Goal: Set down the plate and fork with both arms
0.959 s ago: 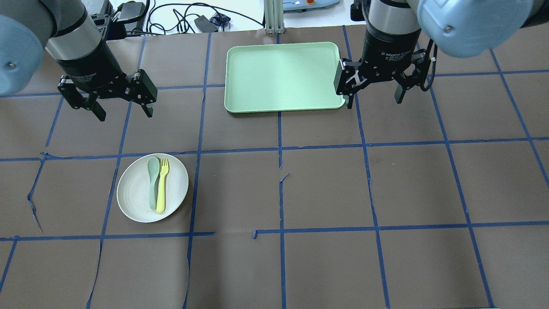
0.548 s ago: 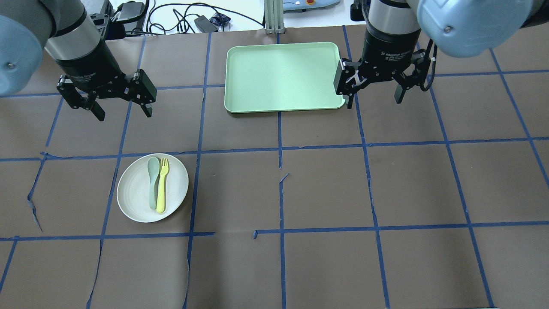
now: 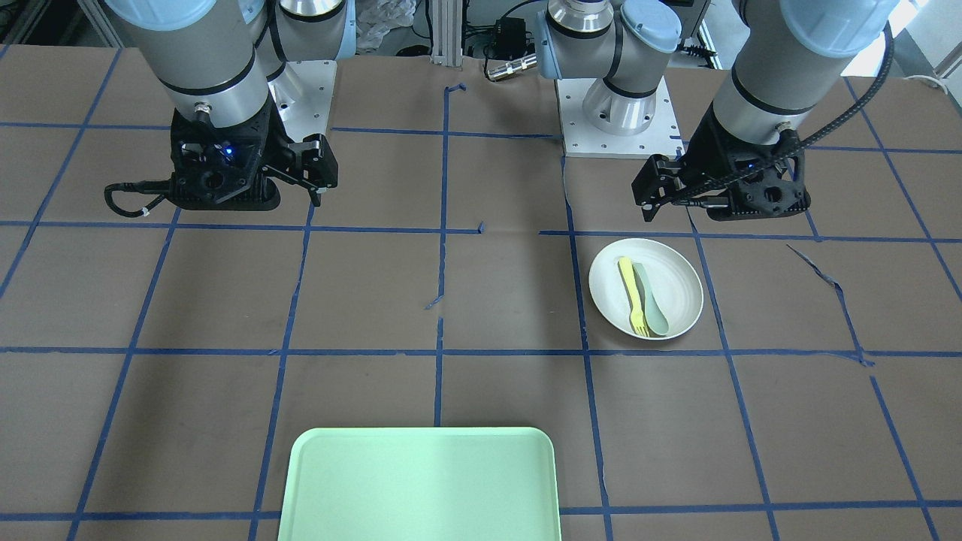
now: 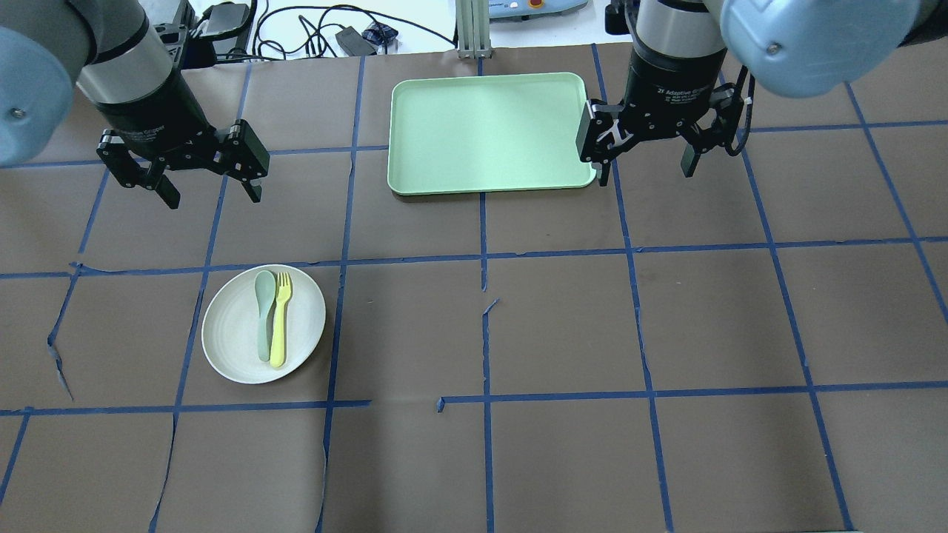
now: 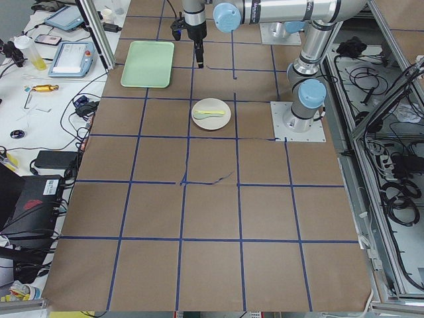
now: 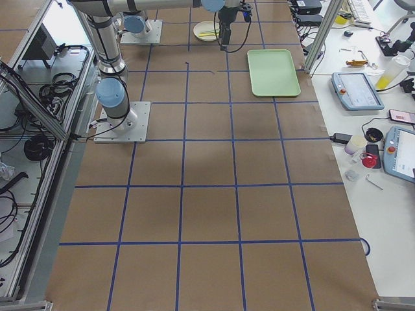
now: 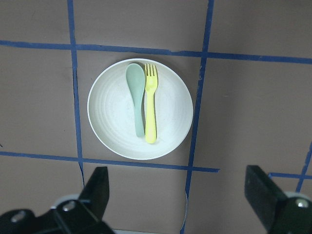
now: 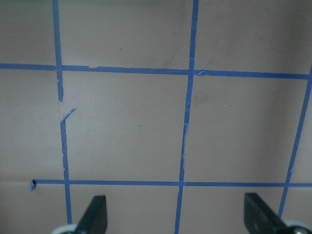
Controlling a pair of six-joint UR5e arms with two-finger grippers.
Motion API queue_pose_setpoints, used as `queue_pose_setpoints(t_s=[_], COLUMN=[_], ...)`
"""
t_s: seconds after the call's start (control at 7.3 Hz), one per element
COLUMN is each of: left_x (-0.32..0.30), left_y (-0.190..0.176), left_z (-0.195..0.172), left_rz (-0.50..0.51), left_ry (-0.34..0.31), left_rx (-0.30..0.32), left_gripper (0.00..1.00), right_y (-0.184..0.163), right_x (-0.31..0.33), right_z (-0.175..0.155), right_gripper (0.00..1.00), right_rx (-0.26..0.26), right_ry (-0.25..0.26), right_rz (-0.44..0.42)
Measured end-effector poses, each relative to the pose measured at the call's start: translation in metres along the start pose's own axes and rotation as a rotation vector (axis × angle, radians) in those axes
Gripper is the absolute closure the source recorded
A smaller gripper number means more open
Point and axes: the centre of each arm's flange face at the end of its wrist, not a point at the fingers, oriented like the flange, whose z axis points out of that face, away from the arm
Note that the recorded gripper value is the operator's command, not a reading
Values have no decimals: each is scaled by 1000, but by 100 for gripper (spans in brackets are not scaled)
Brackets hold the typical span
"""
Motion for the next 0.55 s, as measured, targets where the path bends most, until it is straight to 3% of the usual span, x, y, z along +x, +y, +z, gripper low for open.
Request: queue_pose_setpoints(t_s=[0.55], left_x=[-1], left_y=[-1], left_z=[2], left_rz=[-2], left_ry=[0], left_rx=[-4], left_gripper=[0], right_y=[1], right_x=[1], right_z=[0], right_gripper=[0], right_rx=[-2], right_ry=[6], right_rz=[-1])
